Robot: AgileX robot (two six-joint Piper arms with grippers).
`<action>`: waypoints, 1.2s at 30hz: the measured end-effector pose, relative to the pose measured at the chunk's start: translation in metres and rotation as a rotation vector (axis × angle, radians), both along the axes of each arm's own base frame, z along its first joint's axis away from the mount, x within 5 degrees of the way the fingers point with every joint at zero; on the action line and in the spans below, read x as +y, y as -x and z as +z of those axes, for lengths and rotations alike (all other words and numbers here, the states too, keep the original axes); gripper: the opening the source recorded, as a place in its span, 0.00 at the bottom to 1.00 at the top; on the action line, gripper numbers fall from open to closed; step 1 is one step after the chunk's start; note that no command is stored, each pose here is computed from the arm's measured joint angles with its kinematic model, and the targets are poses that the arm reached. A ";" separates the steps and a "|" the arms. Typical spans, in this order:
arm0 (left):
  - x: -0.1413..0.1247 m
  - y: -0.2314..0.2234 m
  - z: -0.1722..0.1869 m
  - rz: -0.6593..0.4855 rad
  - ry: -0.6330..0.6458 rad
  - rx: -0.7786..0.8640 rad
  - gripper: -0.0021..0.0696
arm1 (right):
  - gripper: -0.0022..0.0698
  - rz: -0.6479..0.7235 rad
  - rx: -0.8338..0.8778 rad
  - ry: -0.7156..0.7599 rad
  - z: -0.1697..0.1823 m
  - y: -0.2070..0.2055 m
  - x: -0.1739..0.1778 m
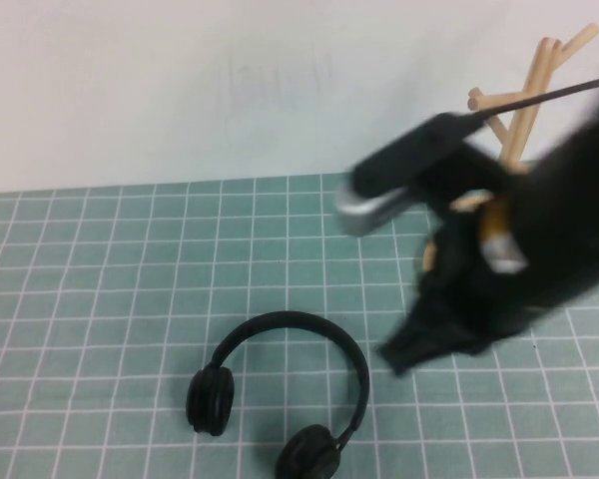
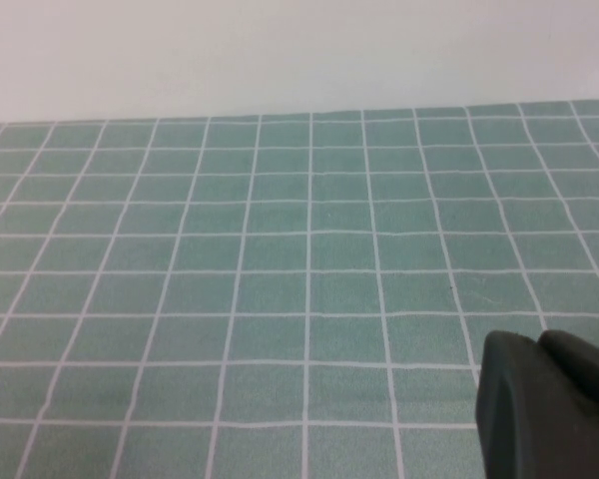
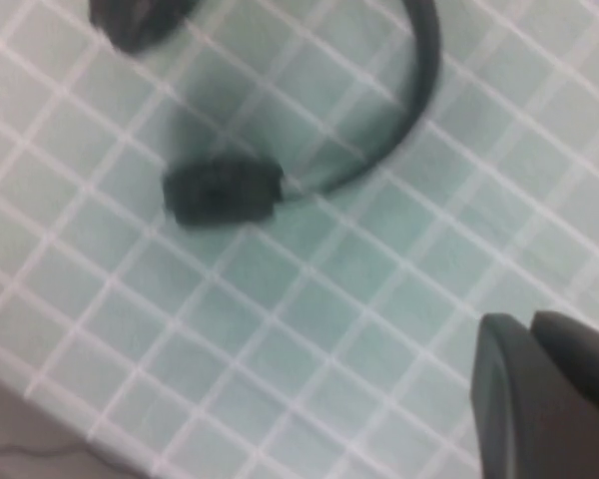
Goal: Take out the headphones from the headphone stand
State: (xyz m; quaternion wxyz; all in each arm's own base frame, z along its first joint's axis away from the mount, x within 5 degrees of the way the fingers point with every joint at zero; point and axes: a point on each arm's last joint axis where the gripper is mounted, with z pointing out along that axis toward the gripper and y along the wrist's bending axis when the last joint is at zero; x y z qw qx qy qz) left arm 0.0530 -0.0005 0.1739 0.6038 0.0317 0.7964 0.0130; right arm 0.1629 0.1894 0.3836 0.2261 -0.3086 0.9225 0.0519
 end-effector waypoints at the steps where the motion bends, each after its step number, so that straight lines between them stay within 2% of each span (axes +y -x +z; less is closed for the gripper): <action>1: 0.000 0.000 0.000 0.000 0.000 0.000 0.02 | 0.02 -0.003 -0.004 -0.006 0.005 0.004 -0.006; 6: 0.000 0.000 0.000 0.000 0.000 0.000 0.02 | 0.02 -0.008 -0.063 -0.040 0.020 0.013 -0.021; 13: 0.000 0.000 0.000 0.000 0.000 0.000 0.02 | 0.02 -0.023 -0.177 -0.017 0.031 0.012 -0.035; 16: 0.000 0.000 0.000 0.000 0.000 0.000 0.02 | 0.02 -0.066 -0.288 -0.113 0.039 0.009 -0.056; 19: 0.000 0.000 0.000 0.000 0.000 0.000 0.02 | 0.02 -0.127 -0.453 -0.268 0.039 0.013 -0.088; 21: 0.000 0.000 0.000 0.000 0.000 0.000 0.02 | 0.02 -0.183 -0.533 -0.323 0.022 0.019 -0.112; 27: 0.000 0.000 0.000 0.000 0.000 0.000 0.02 | 0.02 -0.360 -0.784 -0.283 -0.066 0.045 -0.167; 32: 0.000 0.000 0.000 0.000 0.000 0.000 0.02 | 0.02 -0.509 -0.951 -0.364 -0.121 0.079 -0.186; 36: 0.000 0.000 0.000 0.000 0.000 0.000 0.02 | 0.02 -0.572 -1.081 -0.403 -0.148 0.094 -0.191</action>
